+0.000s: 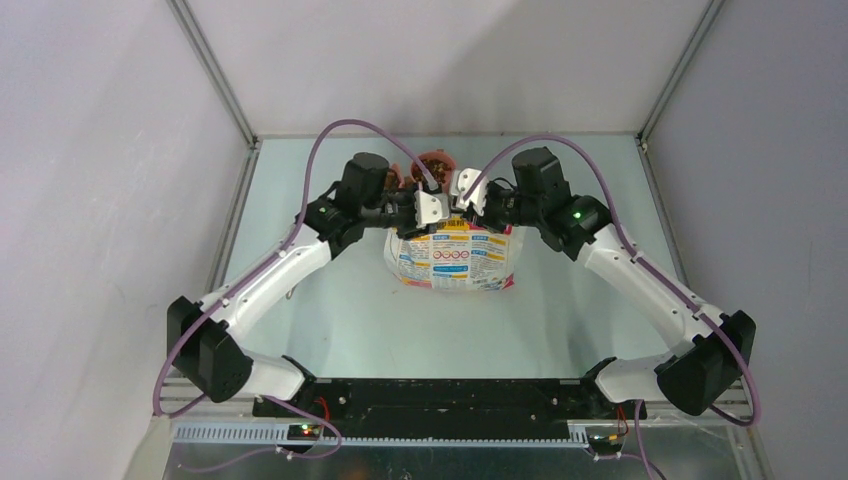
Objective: Serve the pet food
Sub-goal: Close the pet food bag at the center of the board.
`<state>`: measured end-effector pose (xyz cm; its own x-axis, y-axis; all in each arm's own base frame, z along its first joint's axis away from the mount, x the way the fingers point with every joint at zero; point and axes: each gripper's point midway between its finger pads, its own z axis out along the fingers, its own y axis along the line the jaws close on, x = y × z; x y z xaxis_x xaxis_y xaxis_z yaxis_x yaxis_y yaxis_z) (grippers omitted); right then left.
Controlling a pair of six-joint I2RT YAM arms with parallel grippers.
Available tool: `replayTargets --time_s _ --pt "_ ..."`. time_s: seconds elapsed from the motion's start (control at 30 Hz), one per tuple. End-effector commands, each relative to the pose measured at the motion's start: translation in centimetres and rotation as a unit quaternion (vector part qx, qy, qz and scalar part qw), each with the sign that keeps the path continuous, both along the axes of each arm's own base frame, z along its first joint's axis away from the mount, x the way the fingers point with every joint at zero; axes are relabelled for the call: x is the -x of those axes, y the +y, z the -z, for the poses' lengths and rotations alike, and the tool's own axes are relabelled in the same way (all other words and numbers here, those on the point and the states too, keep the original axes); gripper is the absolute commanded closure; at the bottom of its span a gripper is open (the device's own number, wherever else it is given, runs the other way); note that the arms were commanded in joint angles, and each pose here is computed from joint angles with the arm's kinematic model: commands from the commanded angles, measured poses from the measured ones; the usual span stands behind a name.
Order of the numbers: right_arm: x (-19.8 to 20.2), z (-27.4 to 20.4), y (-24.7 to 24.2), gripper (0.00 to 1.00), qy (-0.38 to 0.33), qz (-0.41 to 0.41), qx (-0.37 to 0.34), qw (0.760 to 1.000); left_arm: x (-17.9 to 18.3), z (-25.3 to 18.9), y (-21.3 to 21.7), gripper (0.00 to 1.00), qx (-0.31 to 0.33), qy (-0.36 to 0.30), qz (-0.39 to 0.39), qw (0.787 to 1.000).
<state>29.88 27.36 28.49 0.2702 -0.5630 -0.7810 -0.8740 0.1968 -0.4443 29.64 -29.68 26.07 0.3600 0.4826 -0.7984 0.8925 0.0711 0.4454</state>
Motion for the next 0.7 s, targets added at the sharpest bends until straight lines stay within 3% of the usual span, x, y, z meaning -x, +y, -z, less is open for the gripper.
replayTargets --time_s 0.0,0.47,0.6,0.67 --pt "1.0 -0.6 0.5 0.68 -0.007 -0.021 -0.01 1.0 0.6 -0.5 -0.5 0.47 0.006 -0.014 0.005 1.0" --pt "1.8 0.5 1.0 0.69 0.013 -0.027 -0.002 1.0 1.1 -0.1 -0.6 0.46 0.017 -0.004 0.002 1.0" --pt "1.9 0.5 1.0 0.76 0.016 -0.027 -0.005 0.999 1.1 -0.1 -0.6 0.51 0.023 -0.006 -0.001 1.0" --pt "1.9 0.5 1.1 0.89 0.017 -0.028 -0.006 0.999 1.1 -0.4 -0.6 0.56 0.028 -0.01 -0.004 1.0"
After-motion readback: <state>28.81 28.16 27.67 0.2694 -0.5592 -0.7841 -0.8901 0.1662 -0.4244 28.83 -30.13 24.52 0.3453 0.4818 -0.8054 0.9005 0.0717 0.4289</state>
